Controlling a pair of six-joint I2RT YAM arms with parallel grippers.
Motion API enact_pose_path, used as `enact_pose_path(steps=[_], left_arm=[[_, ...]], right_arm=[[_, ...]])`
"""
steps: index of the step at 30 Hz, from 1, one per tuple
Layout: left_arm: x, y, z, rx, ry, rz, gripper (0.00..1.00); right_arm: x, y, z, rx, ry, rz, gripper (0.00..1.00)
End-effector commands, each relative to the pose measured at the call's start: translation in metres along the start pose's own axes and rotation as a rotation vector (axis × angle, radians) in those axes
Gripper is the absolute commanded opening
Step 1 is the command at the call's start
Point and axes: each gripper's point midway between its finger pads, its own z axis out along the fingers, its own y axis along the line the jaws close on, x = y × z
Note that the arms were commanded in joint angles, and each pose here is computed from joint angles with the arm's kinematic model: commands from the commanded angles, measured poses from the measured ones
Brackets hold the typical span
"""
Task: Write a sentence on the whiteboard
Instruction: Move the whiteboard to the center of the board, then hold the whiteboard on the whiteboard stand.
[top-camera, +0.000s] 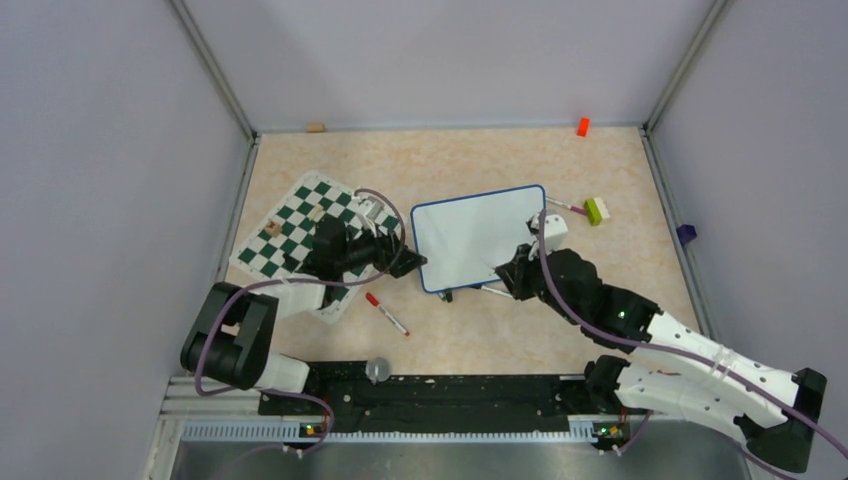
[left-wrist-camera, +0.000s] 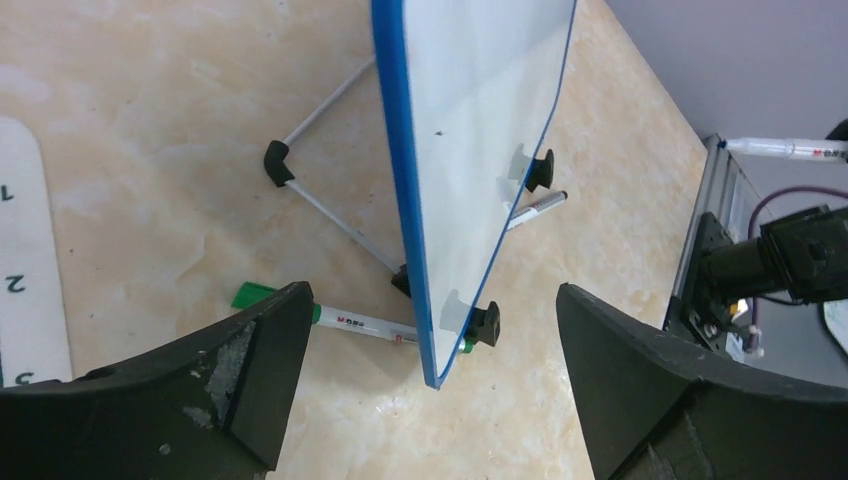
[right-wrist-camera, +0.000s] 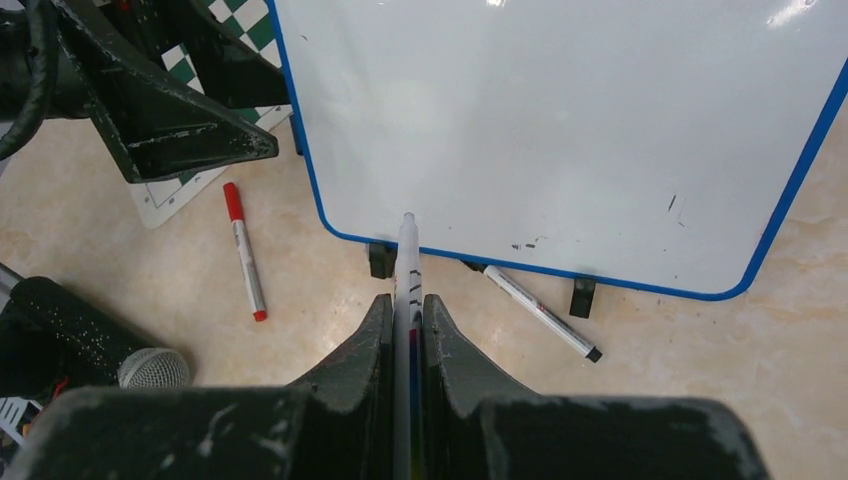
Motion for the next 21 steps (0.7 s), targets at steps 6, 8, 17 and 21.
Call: enact_pose_path(steps=[6,8,17,21], left_arm=[[-0.036,-0.001,-0.019,-0.083,-0.291,0.049,0.92],[-0.037,-0.002,-0.019,-0.081,-0.287,0.054,0.92],[-0.035,0.010,-0.021,-0.164,-0.271,-0.005,0.99],[-0.037,0.010,-0.025,-0.174,-0.287,0.026,0.99]], right_arm=[[-0.028,0.016,0.011,0.000,-0.003,-0.029,0.00],[-0.025,0.013,0.016,0.024,0.005,-0.033,0.00],[-0.010,0.001,0.034,0.047,-0.117,0.013,0.00],[-0.003,-0.009,0.034,0.073,-0.150,0.039,0.00]])
